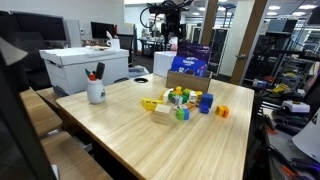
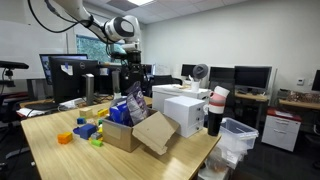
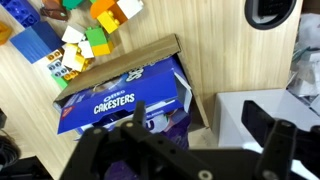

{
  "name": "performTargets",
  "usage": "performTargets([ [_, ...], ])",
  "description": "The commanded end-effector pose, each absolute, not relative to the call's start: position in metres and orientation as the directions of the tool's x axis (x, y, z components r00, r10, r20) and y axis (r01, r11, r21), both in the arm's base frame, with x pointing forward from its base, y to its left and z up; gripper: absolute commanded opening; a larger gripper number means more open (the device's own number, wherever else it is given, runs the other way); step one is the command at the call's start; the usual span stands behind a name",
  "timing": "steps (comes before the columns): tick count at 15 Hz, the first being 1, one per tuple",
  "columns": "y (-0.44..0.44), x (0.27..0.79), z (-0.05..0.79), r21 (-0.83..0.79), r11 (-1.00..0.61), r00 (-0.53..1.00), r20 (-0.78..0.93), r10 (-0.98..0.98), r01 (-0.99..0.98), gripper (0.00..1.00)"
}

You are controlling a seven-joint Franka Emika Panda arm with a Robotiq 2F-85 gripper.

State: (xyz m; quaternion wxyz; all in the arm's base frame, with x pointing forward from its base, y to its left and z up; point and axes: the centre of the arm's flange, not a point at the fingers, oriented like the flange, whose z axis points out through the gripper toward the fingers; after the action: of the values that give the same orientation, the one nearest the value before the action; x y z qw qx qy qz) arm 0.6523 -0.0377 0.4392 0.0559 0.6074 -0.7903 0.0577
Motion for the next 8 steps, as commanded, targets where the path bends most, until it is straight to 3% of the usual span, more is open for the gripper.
performTargets([
  [1,-0.03,0.641,0.435,-0.025,0.071,-0.074,0.155,-0.985,-0.997,1.0],
  [8,-0.026,0.634,0.418,-0.012,-0.246,0.242,0.132,-0.961,-0.969,1.0],
])
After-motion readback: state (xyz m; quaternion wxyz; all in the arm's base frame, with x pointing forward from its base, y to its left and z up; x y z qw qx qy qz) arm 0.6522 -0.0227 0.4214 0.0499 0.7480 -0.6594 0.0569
